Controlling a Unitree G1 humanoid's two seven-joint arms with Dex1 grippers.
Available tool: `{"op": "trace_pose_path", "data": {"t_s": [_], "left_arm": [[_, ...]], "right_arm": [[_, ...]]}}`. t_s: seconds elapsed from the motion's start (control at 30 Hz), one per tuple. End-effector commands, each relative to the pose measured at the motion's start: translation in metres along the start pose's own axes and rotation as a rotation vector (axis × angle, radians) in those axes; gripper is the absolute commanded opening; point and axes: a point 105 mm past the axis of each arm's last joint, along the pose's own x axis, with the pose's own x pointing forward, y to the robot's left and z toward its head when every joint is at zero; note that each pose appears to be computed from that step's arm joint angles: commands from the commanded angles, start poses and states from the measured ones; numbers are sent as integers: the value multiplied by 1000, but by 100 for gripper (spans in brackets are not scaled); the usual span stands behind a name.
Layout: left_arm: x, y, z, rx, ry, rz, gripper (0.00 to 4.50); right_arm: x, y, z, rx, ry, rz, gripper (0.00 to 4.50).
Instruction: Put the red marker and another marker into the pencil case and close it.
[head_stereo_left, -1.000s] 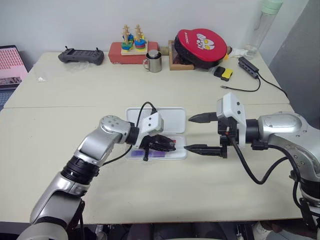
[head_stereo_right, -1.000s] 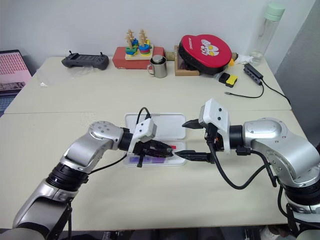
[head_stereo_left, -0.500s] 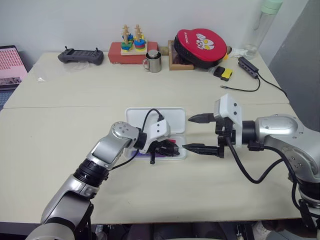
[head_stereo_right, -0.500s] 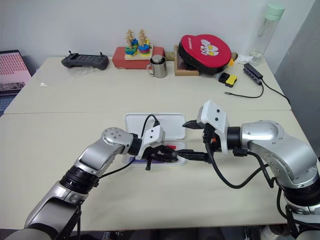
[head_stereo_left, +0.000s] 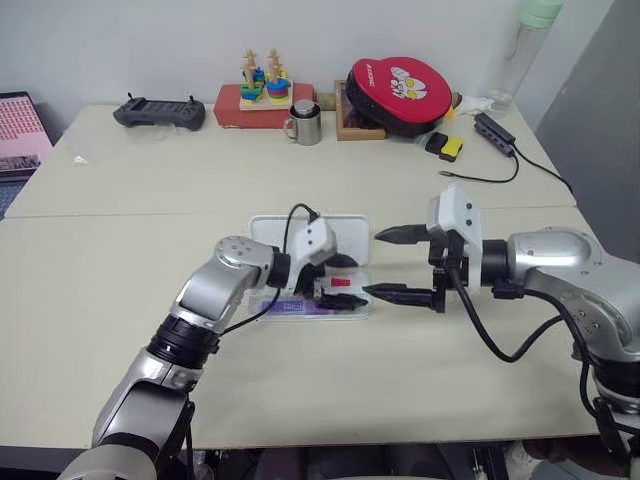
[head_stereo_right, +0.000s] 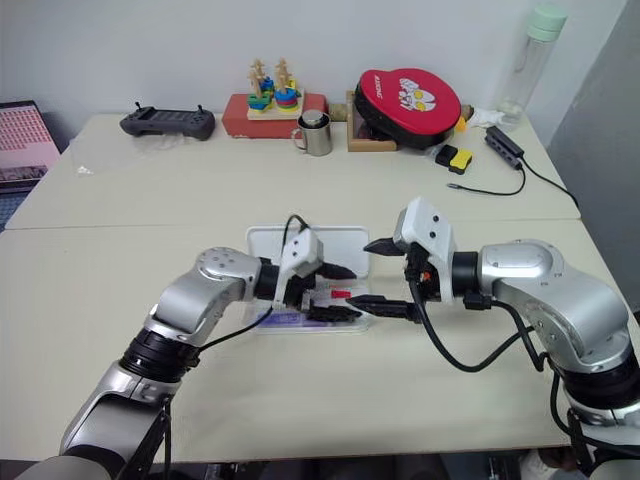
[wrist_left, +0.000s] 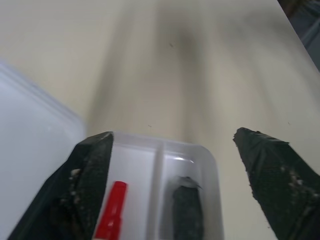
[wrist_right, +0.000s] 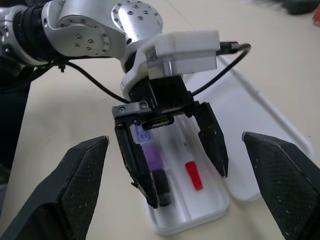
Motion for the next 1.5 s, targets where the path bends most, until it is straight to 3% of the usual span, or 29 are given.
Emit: {"op": "trace_pose_path", "data": {"t_s": [0.03, 0.27, 0.57, 0.67, 0.87, 1.27, 1.4, 1.5], "left_arm": [[-47, 9, 32, -15, -132, 164, 445], [-113, 7, 22, -96, -157, 446, 450], [-155, -2, -4, -130, -116, 584, 450], [-160, -8, 2, -132, -148, 569, 450], [-159, -19, 3, -137, -143, 529, 450], [-166, -30, 12, -124, -101, 453, 450], [-163, -38, 5, -127, -32, 404, 450], [-162, -40, 3, -129, -8, 384, 450]], "right_arm": [[2, -34, 19, -34, -44, -85, 450], [35, -88, 13, -42, 46, -174, 298], [74, -128, -4, -68, 157, -238, 71], [84, -125, -22, -86, 242, -173, 2], [88, -110, -39, -109, 306, -30, 2], [78, -37, -5, -199, 75, 334, 2], [79, -12, -20, -234, 131, 413, 2], [84, 2, -47, -267, 224, 442, 2]]}}
